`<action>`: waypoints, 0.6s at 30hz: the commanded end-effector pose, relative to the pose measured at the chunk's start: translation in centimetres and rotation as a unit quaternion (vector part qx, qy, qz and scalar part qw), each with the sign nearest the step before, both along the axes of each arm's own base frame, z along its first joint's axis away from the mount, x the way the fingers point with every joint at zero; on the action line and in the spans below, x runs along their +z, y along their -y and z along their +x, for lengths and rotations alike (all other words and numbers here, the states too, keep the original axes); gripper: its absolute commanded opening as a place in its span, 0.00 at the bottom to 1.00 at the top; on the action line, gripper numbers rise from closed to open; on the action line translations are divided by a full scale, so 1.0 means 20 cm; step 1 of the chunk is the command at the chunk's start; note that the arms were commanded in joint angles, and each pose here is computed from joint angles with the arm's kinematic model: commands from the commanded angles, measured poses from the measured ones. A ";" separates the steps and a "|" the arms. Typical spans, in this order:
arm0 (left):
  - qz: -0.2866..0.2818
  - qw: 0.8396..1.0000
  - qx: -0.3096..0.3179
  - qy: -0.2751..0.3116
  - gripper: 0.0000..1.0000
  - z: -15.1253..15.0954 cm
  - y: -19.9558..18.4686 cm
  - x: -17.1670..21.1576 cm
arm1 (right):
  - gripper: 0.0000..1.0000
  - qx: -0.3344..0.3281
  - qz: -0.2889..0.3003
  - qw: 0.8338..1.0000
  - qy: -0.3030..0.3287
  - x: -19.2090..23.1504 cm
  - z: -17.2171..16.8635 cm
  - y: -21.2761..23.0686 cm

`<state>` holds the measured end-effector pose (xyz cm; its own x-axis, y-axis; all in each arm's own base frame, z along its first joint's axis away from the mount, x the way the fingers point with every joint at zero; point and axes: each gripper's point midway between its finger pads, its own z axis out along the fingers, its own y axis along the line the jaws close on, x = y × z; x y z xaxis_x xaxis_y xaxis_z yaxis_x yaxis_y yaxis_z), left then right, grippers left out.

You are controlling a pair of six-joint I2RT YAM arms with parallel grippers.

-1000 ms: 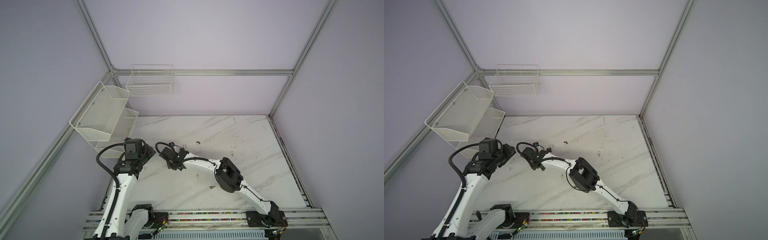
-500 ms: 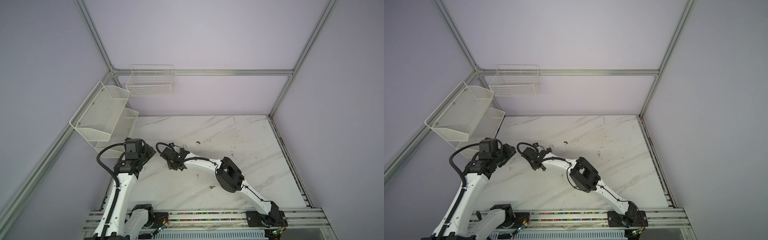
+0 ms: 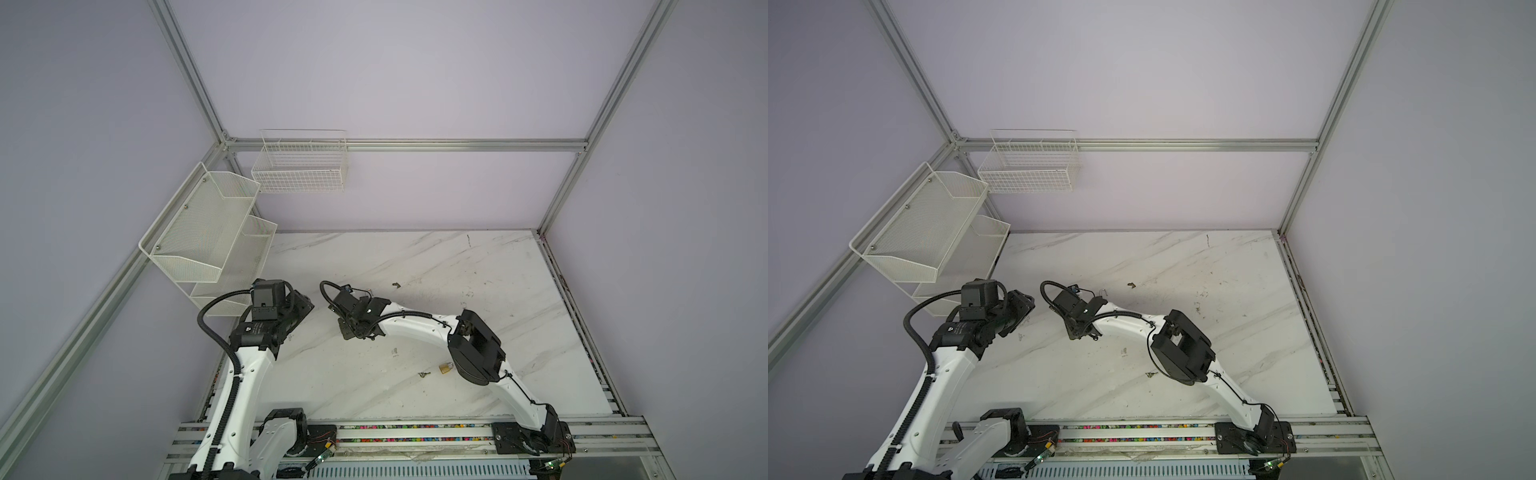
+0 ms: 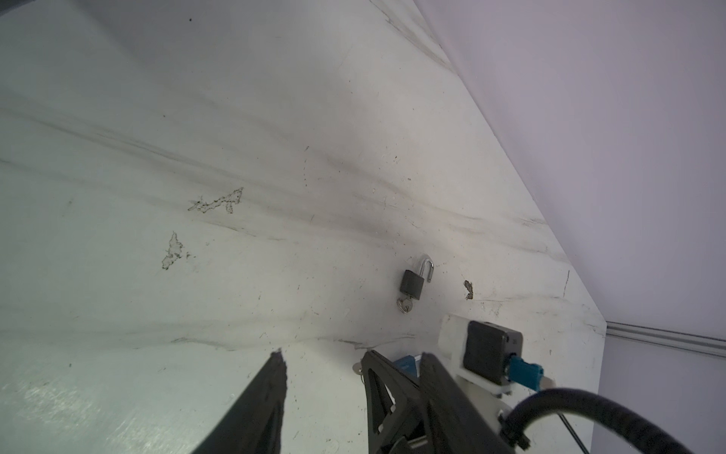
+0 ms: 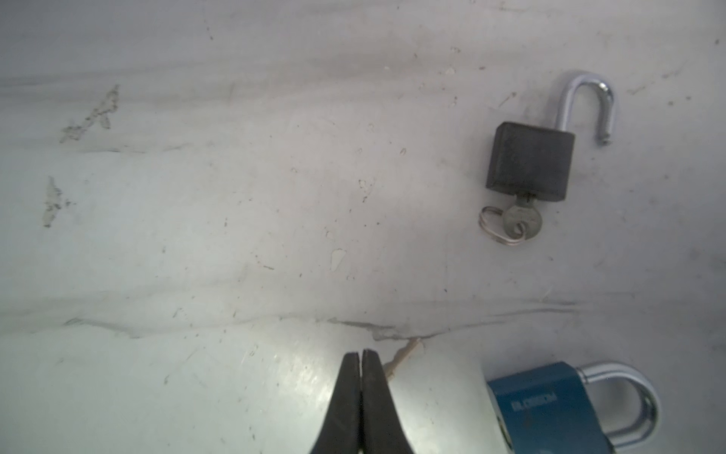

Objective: Unlock with the key
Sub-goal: 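Lift the silver key with the right gripper while the left arm rises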

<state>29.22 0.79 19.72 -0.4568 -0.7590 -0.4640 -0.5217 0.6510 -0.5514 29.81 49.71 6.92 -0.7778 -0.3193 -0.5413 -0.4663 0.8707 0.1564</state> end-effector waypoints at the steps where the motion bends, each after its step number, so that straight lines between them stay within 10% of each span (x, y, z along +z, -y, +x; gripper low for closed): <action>1: -0.040 0.999 -0.008 0.004 0.55 -0.01 0.05 -0.04 | 0.00 0.023 0.045 0.999 0.014 0.19 0.01 0.01; 18: -0.344 0.937 -0.045 0.038 0.54 0.08 0.48 0.03 | 0.00 0.003 0.176 0.983 0.052 0.77 0.11 0.32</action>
<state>30.17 -6.26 19.33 -0.5070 -0.8601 -0.0561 -0.4550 0.3223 -0.8302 31.77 43.73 20.03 -0.7279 -0.1551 -0.6679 -0.4956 0.7921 0.3562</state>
